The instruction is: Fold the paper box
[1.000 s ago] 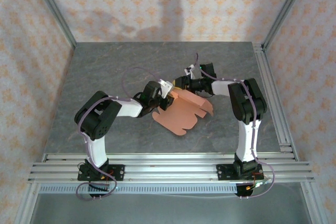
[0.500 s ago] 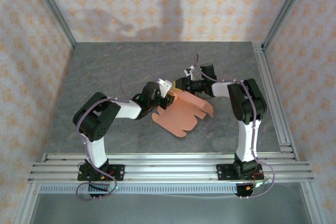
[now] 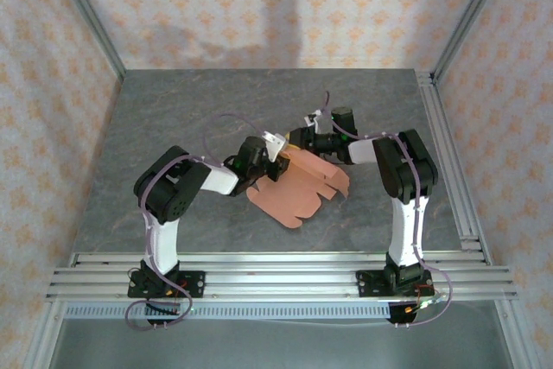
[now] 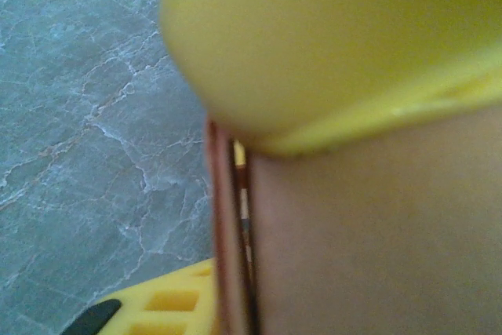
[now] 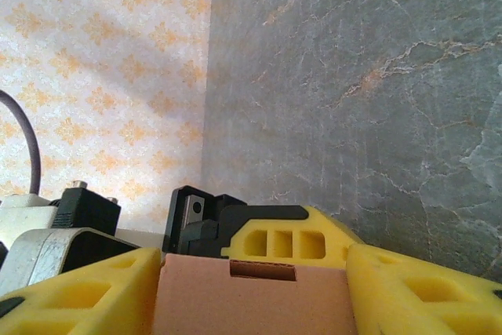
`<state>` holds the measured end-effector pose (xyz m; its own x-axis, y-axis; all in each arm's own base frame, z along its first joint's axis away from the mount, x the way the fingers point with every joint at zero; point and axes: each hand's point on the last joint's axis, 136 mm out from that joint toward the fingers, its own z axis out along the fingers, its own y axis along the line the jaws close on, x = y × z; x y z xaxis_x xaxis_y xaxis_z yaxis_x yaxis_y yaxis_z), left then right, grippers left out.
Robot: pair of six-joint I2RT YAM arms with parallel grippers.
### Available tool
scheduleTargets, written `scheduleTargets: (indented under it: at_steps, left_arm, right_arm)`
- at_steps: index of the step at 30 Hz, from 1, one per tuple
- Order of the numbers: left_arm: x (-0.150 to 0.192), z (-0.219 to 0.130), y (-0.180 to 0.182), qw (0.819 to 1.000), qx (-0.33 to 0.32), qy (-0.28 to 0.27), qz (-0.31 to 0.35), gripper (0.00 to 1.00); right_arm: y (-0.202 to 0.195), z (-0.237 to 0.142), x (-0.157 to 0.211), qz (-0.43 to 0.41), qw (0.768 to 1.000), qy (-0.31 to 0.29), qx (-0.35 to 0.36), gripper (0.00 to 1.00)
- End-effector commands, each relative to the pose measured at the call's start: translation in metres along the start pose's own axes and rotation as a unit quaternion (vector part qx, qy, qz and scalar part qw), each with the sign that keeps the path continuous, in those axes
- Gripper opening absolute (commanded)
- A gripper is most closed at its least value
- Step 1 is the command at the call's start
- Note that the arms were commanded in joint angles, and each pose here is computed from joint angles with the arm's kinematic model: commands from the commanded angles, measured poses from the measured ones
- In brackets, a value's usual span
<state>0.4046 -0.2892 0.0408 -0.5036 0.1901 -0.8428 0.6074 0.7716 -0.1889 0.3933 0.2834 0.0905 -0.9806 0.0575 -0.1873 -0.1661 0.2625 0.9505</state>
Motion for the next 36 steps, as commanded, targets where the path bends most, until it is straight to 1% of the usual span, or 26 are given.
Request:
scheduleTargets:
  at_steps: [1, 2, 4, 5, 12, 15, 17, 19, 25, 26, 30, 31, 33, 34, 36]
  left_arm:
    - [-0.018, 0.005, 0.000, 1.000, 0.007, -0.025, -0.007, 0.17]
    - [-0.018, 0.005, 0.001, 1.000, 0.006, -0.025, -0.008, 0.15]
    - [-0.020, 0.005, 0.000, 1.000, 0.009, -0.025, -0.010, 0.02]
    - [-0.020, 0.005, 0.000, 1.000, 0.010, -0.025, -0.010, 0.00]
    - [-0.021, 0.002, -0.001, 1.000, 0.012, -0.022, -0.018, 0.00]
    - [-0.023, 0.000, 0.000, 0.999, 0.016, -0.025, -0.037, 0.13]
    - [-0.025, -0.001, 0.005, 0.998, 0.014, -0.030, -0.053, 0.19]
    - [-0.026, -0.003, 0.007, 0.997, 0.013, -0.037, -0.062, 0.22]
    - [-0.029, -0.006, 0.007, 0.997, 0.015, -0.043, -0.060, 0.24]
    - [-0.030, -0.006, 0.007, 0.997, 0.016, -0.043, -0.059, 0.24]
    - [-0.031, -0.005, 0.005, 0.997, 0.021, -0.044, -0.061, 0.15]
    - [-0.031, -0.005, 0.005, 0.997, 0.023, -0.044, -0.060, 0.12]
    - [-0.031, -0.004, 0.003, 0.997, 0.028, -0.042, -0.060, 0.02]
    - [-0.032, -0.005, 0.002, 0.997, 0.029, -0.044, -0.059, 0.00]
    - [-0.032, -0.006, 0.002, 0.997, 0.031, -0.044, -0.058, 0.00]
  right_arm:
    - [-0.021, 0.005, 0.013, 0.031, 0.999, 0.010, 0.014, 0.61]
    - [-0.021, 0.005, 0.013, 0.032, 0.999, 0.010, 0.015, 0.61]
    - [-0.022, 0.005, 0.015, 0.033, 0.999, 0.011, 0.017, 0.61]
    - [-0.023, 0.005, 0.016, 0.033, 0.999, 0.012, 0.019, 0.61]
    - [-0.027, 0.002, 0.019, 0.023, 0.999, 0.017, 0.044, 0.61]
    - [-0.028, 0.001, 0.020, 0.022, 0.998, 0.021, 0.050, 0.61]
    - [-0.029, 0.001, 0.021, 0.023, 0.998, 0.021, 0.052, 0.61]
    - [-0.031, 0.001, 0.022, 0.024, 0.998, 0.024, 0.057, 0.61]
    - [-0.033, 0.001, 0.024, 0.024, 0.997, 0.030, 0.065, 0.61]
    - [-0.033, 0.000, 0.023, 0.023, 0.997, 0.029, 0.064, 0.61]
    - [-0.033, 0.001, 0.023, 0.025, 0.997, 0.030, 0.066, 0.61]
    - [-0.034, 0.001, 0.023, 0.025, 0.997, 0.030, 0.068, 0.61]
    - [-0.035, 0.001, 0.024, 0.027, 0.997, 0.031, 0.069, 0.61]
    - [-0.035, 0.000, 0.024, 0.028, 0.997, 0.031, 0.069, 0.61]
    - [-0.035, 0.000, 0.025, 0.027, 0.997, 0.031, 0.070, 0.61]
